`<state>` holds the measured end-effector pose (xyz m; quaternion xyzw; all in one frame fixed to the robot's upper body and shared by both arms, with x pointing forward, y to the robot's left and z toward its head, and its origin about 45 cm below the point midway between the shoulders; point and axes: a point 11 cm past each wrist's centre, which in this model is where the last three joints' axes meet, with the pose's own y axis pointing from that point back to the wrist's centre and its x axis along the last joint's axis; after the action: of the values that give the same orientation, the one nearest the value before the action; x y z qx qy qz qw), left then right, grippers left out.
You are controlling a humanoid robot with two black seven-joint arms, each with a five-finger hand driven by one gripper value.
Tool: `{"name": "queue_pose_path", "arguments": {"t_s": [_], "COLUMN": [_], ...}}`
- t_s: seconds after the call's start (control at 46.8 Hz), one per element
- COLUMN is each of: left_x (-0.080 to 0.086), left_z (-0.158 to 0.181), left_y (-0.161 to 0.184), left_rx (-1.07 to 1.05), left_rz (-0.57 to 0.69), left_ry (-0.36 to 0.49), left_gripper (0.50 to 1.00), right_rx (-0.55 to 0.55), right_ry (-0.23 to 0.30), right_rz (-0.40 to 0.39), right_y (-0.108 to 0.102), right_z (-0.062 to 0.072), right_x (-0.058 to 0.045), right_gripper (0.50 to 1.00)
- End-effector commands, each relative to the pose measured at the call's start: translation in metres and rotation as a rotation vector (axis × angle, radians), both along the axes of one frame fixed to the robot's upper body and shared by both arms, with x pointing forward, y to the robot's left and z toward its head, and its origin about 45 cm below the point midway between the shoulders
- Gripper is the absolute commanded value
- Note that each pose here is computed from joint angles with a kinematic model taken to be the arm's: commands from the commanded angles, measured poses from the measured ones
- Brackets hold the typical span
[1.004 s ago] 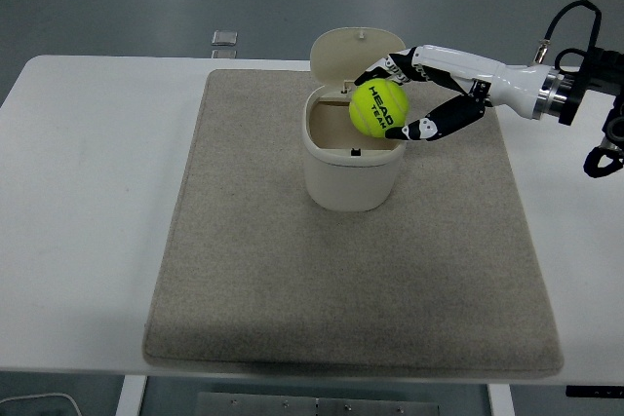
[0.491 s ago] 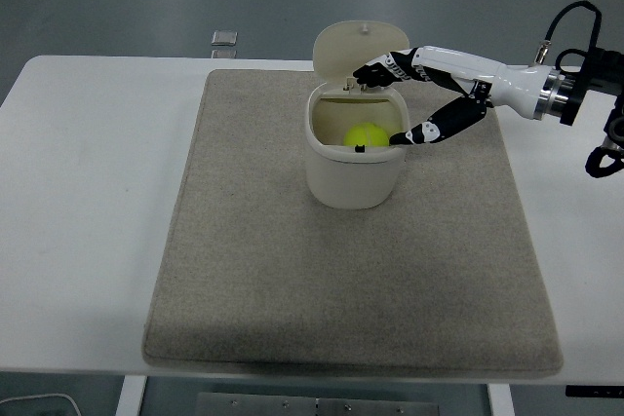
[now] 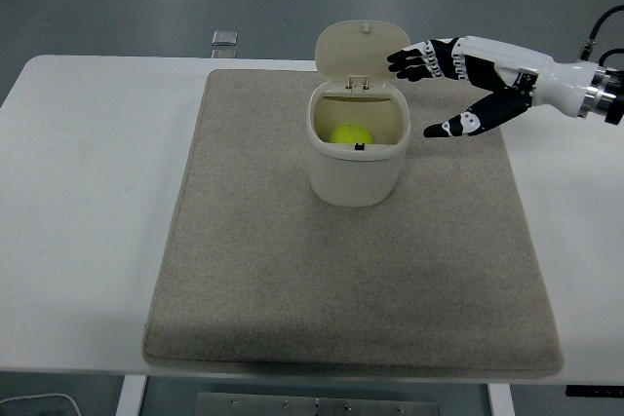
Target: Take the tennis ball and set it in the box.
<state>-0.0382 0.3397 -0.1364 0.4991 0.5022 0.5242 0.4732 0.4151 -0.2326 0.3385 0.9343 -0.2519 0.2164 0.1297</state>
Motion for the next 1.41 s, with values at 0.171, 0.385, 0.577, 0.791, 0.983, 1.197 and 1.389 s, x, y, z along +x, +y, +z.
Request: {"name": "queue_pose_path", "arguments": {"t_s": [0.171, 0.385, 0.577, 0.791, 0.983, 1.197, 1.389], "left_x": [0.000, 0.000, 0.000, 0.000, 0.000, 0.000, 0.000], "left_z": [0.000, 0.000, 0.000, 0.000, 0.000, 0.000, 0.000], "left_y": [0.000, 0.000, 0.000, 0.000, 0.000, 0.000, 0.000], "left_rx": [0.000, 0.000, 0.000, 0.000, 0.000, 0.000, 0.000], "left_rz": [0.000, 0.000, 0.000, 0.000, 0.000, 0.000, 0.000], "left_ry": [0.000, 0.000, 0.000, 0.000, 0.000, 0.000, 0.000], "left_gripper": [0.992, 0.992, 0.992, 0.992, 0.992, 0.992, 0.992], "right_rx": [0.088, 0.214, 0.376, 0.473, 0.631, 0.706, 0.700], "right_ry": [0.118, 0.184, 0.250, 0.428, 0.536, 0.613, 0.635], "right_rz": [-0.119, -0.279, -0.397, -0.555, -0.624, -0.653, -0.673], "right_y": [-0.057, -0.086, -0.085, -0.079, -0.084, -0.081, -0.078], "right_z": [0.001, -0.021, -0.040, -0.077, -0.080, -0.090, -0.100], "right_x": [0.006, 0.019, 0.034, 0.046, 0.053, 0.053, 0.051], "right_gripper": [0.913, 0.913, 0.913, 0.913, 0.913, 0.913, 0.913]}}
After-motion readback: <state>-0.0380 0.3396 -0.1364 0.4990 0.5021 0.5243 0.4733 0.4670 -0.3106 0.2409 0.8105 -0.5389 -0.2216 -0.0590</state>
